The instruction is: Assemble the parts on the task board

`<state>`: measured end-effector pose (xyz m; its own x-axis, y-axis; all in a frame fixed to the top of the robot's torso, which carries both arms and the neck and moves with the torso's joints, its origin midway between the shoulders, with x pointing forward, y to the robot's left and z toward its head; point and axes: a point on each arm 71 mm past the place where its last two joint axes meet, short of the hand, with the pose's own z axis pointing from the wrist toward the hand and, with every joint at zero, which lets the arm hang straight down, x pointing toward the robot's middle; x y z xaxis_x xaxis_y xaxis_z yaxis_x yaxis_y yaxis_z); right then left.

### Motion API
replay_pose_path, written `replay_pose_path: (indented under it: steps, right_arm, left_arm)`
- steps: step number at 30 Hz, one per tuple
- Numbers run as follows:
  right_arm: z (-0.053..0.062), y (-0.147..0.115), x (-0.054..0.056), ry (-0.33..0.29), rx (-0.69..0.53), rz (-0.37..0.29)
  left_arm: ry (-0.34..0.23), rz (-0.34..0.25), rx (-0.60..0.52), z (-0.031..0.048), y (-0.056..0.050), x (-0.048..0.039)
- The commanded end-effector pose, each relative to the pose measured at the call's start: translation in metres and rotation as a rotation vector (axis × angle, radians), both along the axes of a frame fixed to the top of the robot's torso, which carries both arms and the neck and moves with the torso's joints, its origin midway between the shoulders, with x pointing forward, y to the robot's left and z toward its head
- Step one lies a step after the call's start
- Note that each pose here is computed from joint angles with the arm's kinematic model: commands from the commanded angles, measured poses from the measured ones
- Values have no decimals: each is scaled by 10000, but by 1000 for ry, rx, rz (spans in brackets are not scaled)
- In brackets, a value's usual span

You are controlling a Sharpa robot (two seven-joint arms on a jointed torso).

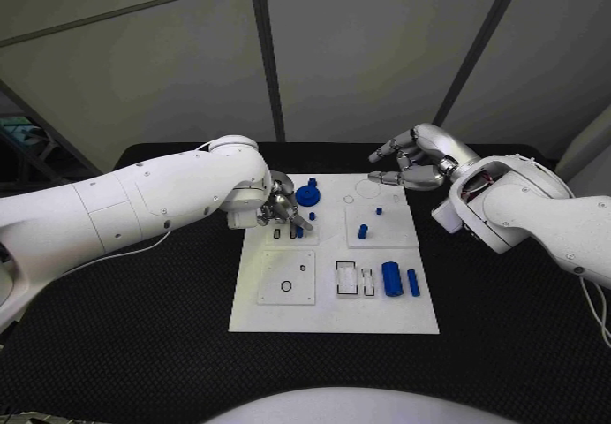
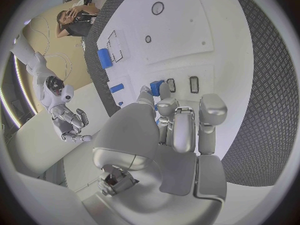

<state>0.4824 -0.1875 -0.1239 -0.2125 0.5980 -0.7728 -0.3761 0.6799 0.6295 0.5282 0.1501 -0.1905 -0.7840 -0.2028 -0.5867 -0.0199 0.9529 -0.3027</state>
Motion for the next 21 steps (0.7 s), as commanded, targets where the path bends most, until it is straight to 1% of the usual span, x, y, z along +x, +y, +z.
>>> replay_pose_path:
  steps: [1,13,17,21]
  right_arm:
    - [9,12,0,-2,-4,7]
    - [4,13,5,1,-6,8]
    - [2,11,8,2,-7,8]
    - [0,6,11,4,-8,7]
  left_arm:
    - [0,-14,11,2,-8,-1]
    - [7,-3,-32,7,2,-12]
    - [13,18,-61,9,36,-26]
    - [18,59,-106,19,110,-51]
